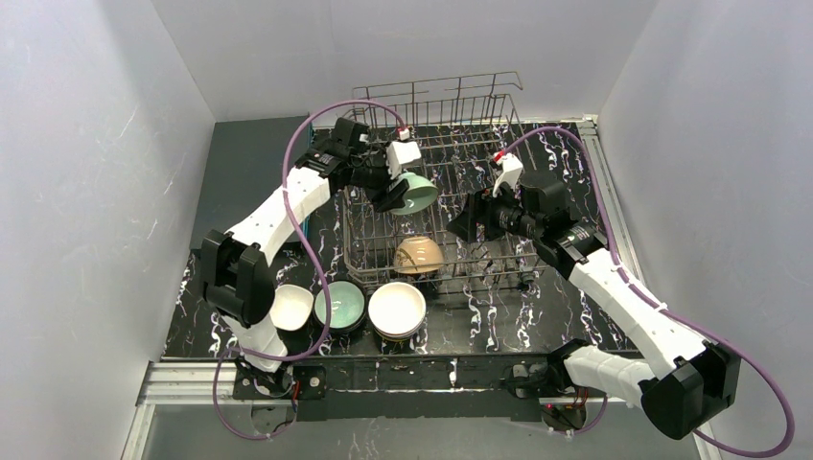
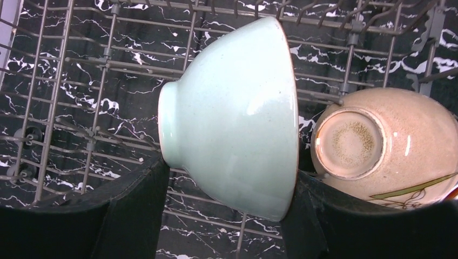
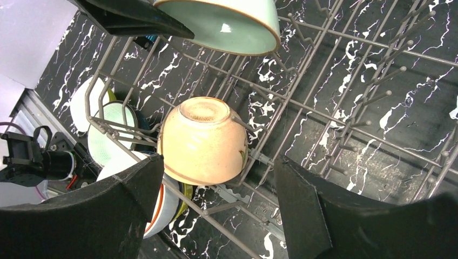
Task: Load the bowls into the dish rack
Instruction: Place the bowl in the dish rack.
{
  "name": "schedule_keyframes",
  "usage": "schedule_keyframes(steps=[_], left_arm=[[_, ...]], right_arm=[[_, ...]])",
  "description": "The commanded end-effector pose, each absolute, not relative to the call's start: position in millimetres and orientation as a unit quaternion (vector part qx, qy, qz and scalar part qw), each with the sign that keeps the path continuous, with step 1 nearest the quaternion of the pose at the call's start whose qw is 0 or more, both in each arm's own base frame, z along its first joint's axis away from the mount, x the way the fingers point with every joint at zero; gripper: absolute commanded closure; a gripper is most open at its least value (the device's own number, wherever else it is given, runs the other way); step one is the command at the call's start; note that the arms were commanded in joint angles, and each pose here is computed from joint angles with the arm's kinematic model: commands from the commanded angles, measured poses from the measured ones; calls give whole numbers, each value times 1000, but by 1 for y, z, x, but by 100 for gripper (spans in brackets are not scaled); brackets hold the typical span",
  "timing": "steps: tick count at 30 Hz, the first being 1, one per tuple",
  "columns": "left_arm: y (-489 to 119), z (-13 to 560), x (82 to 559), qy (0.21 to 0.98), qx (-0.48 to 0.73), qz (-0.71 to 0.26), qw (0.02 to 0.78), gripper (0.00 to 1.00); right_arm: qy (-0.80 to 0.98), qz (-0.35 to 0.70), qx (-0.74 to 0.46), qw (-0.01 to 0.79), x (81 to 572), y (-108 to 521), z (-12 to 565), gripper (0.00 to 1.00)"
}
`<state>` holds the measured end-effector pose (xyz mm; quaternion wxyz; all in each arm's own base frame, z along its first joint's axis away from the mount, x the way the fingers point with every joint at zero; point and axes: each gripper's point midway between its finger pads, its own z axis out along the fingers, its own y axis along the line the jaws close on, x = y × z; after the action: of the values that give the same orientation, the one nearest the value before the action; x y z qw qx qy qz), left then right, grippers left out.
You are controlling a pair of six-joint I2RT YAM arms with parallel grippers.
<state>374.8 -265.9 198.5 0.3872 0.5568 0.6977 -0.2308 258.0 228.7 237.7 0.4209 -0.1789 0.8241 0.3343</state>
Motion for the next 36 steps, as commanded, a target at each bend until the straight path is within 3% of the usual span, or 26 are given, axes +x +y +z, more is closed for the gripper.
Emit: schedule_keyframes(steps=[1, 14, 27, 30, 36], left_arm=[[-266, 205, 369, 663, 599, -209, 398, 95], [-268, 184, 367, 656, 632, -188, 369, 93], [-267, 159, 360, 660, 661, -152, 322, 84], [-264, 157, 361, 664, 663, -140, 317, 78], [-259, 164, 362, 683, 644, -122, 321, 55]], right_arm=[[819, 327, -182, 435, 259, 224, 240, 17], [823, 325, -185, 428, 259, 224, 236, 18], [823, 326, -184, 426, 259, 224, 235, 18], [823, 327, -185, 426, 259, 225, 235, 18], [822, 331, -186, 425, 259, 226, 236, 18]])
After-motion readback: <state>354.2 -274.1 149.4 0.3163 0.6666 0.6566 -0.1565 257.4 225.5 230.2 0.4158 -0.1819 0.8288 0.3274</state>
